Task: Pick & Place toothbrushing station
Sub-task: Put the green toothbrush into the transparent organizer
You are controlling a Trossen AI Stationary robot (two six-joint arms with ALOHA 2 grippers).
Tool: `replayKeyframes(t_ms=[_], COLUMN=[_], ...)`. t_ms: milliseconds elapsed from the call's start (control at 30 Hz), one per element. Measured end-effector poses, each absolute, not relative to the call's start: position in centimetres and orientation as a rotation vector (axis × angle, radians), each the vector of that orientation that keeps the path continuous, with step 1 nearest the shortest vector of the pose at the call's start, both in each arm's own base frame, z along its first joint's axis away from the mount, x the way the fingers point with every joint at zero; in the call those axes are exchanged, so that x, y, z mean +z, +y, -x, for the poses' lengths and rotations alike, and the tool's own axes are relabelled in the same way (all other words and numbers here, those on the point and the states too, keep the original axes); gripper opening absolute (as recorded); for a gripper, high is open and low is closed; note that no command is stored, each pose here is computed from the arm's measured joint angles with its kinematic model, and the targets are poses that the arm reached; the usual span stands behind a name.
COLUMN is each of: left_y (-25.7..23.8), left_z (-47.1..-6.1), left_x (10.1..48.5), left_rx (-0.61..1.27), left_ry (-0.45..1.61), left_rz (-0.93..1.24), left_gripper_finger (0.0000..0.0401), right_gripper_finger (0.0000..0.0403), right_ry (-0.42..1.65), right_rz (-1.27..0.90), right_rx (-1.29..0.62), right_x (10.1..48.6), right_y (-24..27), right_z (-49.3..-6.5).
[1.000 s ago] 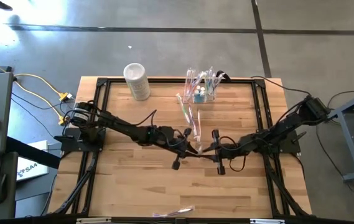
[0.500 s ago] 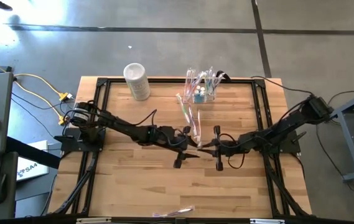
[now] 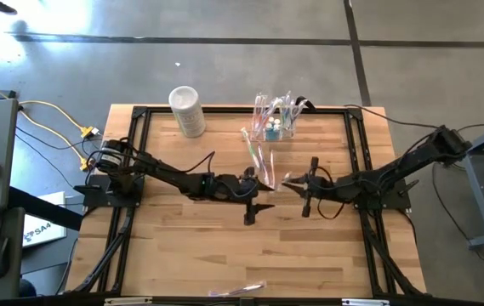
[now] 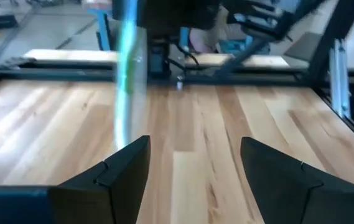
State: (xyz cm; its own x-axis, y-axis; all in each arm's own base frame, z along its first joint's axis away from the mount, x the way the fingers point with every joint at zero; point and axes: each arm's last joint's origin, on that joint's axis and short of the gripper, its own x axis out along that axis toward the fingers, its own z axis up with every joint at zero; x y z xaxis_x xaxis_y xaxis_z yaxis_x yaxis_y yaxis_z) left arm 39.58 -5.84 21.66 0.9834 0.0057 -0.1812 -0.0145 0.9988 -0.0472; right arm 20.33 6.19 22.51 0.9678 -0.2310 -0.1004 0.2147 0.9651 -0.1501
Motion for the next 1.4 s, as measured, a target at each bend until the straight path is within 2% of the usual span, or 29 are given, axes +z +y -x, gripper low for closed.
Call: replayKeyframes(t_ms=[100,267,333,633,1033,1400], left_y=[-5.8,-5.8,-5.8,-5.8,-5.8,-5.8], left_z=[-39.6,-39.5,-39.4,-39.2,-39.2,-39.2], left_x=[21.8,21.2,20.8,20.3,20.1,20.1], left_rx=[0.016,0.014,0.018,0.033,0.035,0.035], left_ry=[0.168,0.23,0.274,0.33,0.344,0.343], left_rz=[0.05,0.061,0.095,0.146,0.143,0.142], left_gripper_finger=[0.0244,0.0244,0.0244,0.0244,0.0244,0.0244], right_gripper_finger=[0.001,0.001,0.001,0.001,0.001,0.001], right_ry=[0.135,0.177,0.181,0.133,0.024,0.129], right_rz=[0.172,0.276,0.296,0.265,0.198,0.096], right_rx=[-0.333,-0.648,-0.699,-0.726,-0.76,-0.811], right_x=[22.8,23.1,23.3,23.9,22.3,17.4], right_y=[5.7,4.0,3.0,-3.6,-10.8,-14.2], right_z=[-19.8,-19.2,-19.3,-19.9,-19.0,-20.3])
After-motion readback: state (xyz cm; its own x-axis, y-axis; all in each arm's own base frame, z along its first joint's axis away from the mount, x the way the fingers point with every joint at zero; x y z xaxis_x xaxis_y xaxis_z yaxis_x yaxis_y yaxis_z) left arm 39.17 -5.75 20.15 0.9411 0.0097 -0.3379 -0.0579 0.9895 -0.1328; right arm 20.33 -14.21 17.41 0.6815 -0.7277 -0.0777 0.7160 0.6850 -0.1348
